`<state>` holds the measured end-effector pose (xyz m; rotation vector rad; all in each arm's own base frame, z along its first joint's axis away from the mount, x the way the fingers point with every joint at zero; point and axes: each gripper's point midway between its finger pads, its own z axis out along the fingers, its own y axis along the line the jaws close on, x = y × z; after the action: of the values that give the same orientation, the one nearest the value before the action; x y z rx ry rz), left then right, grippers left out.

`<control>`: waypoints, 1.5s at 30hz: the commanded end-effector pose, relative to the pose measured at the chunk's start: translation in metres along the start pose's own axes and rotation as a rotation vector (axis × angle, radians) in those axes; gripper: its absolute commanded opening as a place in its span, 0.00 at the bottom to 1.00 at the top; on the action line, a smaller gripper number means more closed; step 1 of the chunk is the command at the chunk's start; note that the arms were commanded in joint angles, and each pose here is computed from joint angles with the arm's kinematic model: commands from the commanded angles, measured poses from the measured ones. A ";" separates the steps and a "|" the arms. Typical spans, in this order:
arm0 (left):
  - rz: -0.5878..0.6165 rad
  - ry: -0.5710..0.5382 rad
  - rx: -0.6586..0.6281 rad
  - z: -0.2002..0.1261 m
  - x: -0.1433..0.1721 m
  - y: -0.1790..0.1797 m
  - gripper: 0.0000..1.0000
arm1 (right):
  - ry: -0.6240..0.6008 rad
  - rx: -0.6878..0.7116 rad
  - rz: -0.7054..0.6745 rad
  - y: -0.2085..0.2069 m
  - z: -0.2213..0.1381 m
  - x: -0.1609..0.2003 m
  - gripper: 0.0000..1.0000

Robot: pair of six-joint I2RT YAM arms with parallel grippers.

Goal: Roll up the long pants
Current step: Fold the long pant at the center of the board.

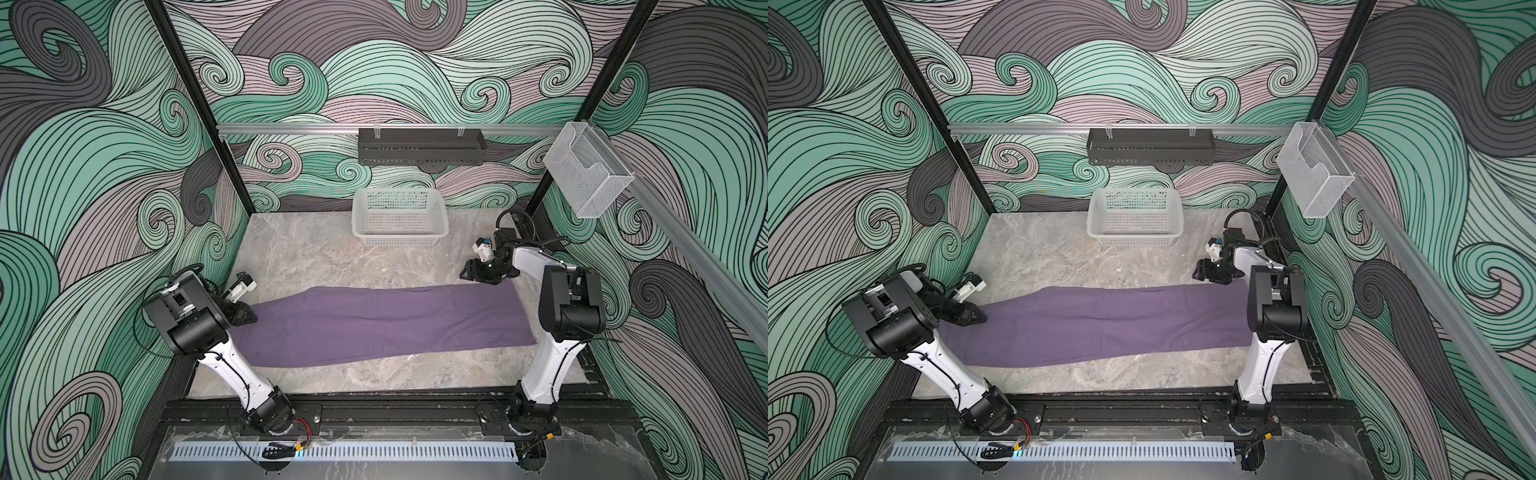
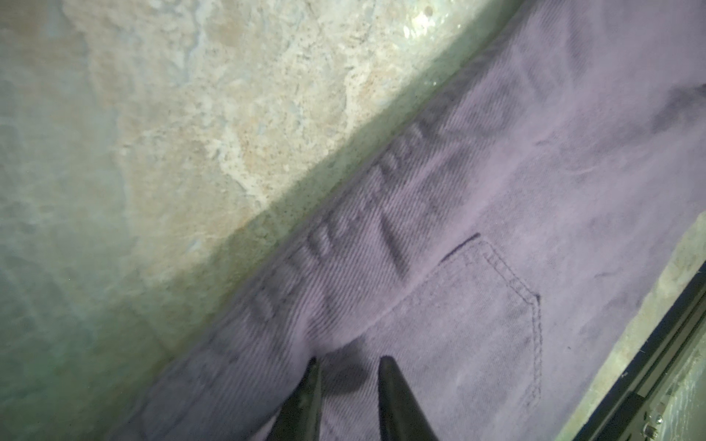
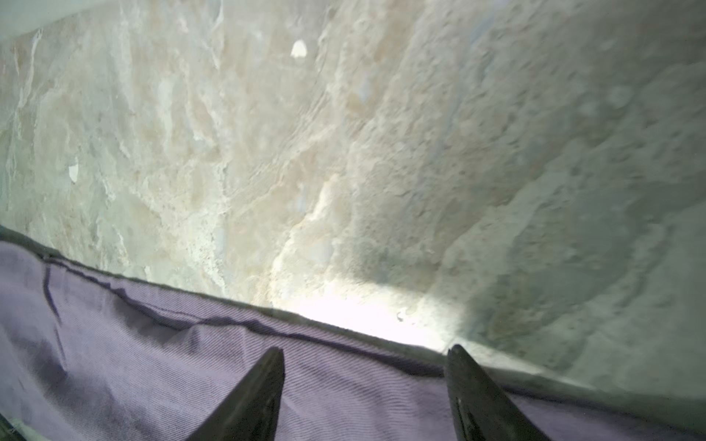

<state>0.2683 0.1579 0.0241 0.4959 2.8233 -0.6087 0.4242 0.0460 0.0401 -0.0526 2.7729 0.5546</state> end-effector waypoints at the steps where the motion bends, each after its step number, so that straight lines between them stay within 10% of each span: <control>1: 0.018 -0.014 -0.007 -0.018 -0.007 -0.009 0.30 | -0.010 -0.009 -0.027 0.002 -0.025 -0.010 0.72; 6: 0.044 -0.117 -0.017 -0.057 -0.032 -0.036 0.33 | -0.025 0.330 -0.004 -0.053 -0.076 0.006 0.78; 11: 0.094 -0.151 -0.028 -0.068 -0.040 -0.055 0.34 | 0.026 0.343 0.225 -0.114 -0.091 0.033 0.72; 28: 0.092 -0.160 -0.022 -0.064 -0.038 -0.058 0.34 | 0.291 0.390 0.127 -0.135 -0.033 0.078 0.63; 35: 0.080 -0.152 -0.065 -0.065 -0.040 -0.046 0.34 | 0.370 0.441 0.084 -0.142 -0.032 0.077 0.09; 45: 0.070 -0.119 -0.112 -0.068 -0.034 -0.038 0.34 | 0.437 0.587 0.077 -0.183 -0.051 0.066 0.00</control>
<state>0.2762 0.1399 0.1062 0.5209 2.6813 -0.4739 0.3825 -0.1099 0.0132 0.0481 3.1610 -0.1418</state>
